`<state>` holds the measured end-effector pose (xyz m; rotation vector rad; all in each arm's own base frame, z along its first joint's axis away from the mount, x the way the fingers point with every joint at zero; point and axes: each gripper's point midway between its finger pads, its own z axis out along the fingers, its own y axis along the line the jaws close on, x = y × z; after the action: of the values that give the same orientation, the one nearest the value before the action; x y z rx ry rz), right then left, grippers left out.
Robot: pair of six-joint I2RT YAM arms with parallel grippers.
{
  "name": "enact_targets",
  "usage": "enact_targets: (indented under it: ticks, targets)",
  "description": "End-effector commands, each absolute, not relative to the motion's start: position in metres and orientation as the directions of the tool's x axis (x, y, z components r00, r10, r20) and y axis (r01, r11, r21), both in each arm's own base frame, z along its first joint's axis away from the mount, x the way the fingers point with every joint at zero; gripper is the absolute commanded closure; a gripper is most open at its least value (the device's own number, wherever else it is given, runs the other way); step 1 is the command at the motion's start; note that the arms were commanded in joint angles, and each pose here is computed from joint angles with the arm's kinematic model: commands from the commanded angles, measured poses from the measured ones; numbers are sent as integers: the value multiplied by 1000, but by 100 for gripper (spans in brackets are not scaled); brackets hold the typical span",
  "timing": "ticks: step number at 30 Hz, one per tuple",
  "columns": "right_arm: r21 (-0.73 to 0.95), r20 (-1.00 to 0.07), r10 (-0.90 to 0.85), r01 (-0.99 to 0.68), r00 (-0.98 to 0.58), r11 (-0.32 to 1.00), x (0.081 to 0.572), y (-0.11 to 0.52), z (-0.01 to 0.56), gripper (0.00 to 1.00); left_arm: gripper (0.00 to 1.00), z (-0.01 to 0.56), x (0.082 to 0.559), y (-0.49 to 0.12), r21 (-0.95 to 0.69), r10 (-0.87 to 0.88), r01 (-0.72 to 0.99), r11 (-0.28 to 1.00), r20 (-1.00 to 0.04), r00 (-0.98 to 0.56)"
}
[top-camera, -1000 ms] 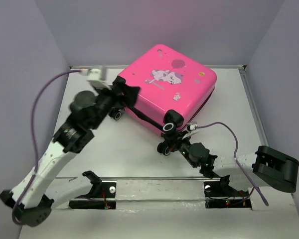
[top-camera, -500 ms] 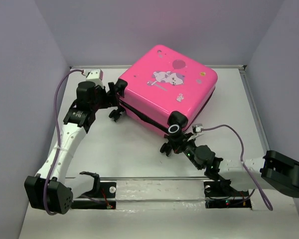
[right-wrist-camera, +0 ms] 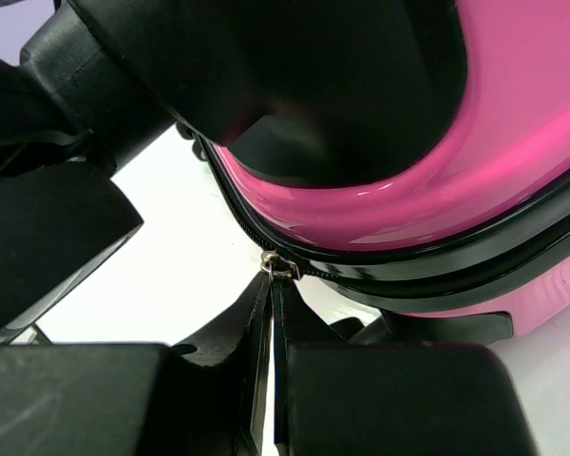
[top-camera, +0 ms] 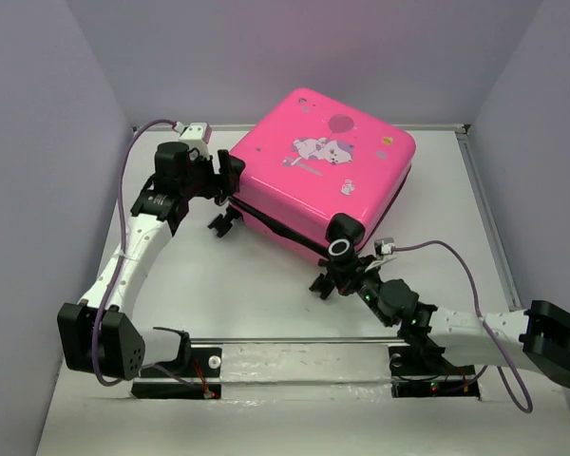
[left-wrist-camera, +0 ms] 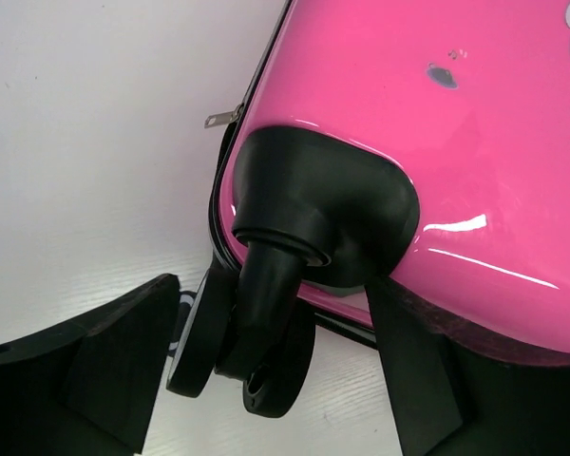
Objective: Pack the luggage
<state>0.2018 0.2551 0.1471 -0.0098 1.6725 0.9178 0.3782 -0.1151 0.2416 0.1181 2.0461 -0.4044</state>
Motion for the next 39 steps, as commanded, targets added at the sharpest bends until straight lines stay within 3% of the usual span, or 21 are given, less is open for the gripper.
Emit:
enact_targets:
  ticks: [1, 5, 7, 9, 19, 22, 26, 28, 29, 30, 31, 39]
  targets:
    - [604, -788, 552, -514, -273, 609, 199, 258, 191, 93, 13, 253, 371, -125, -241, -71, 312, 919, -880, -469]
    - [602, -790, 549, -513, -272, 612, 199, 257, 191, 93, 27, 244, 371, -126, -244, -65, 301, 922, -863, -500]
    - [601, -791, 548, -511, -271, 615, 199, 256, 191, 93, 42, 240, 369, -130, -255, -61, 314, 914, -854, -517]
    - [598, -793, 547, -511, -267, 618, 199, 255, 193, 93, 46, 232, 365, -135, -272, -54, 328, 905, -836, -546]
    - [563, -818, 524, -517, -236, 645, 199, 247, 205, 93, 53, 197, 345, -146, -346, -53, 332, 878, -758, -650]
    - [554, -824, 517, -519, -232, 651, 199, 246, 209, 93, 40, 194, 340, -155, -357, -38, 355, 864, -750, -661]
    - [545, -833, 500, -516, -238, 661, 199, 247, 207, 93, 40, 191, 336, -160, -357, -28, 363, 861, -745, -667]
    - [537, -839, 487, -511, -241, 672, 200, 248, 205, 93, 47, 186, 333, -164, -368, -21, 372, 852, -735, -678]
    - [530, -844, 478, -507, -242, 680, 201, 248, 203, 93, 66, 185, 332, -167, -376, -19, 384, 843, -735, -678]
    - [514, -856, 450, -497, -253, 699, 202, 249, 197, 93, 76, 182, 331, -169, -383, -18, 386, 839, -729, -685]
    - [505, -862, 442, -496, -248, 706, 204, 251, 200, 93, 92, 180, 331, -171, -389, -15, 391, 834, -725, -688]
    - [453, -891, 385, -457, -239, 765, 219, 262, 195, 93, 94, 193, 313, -214, -499, -39, 490, 715, -728, -685]
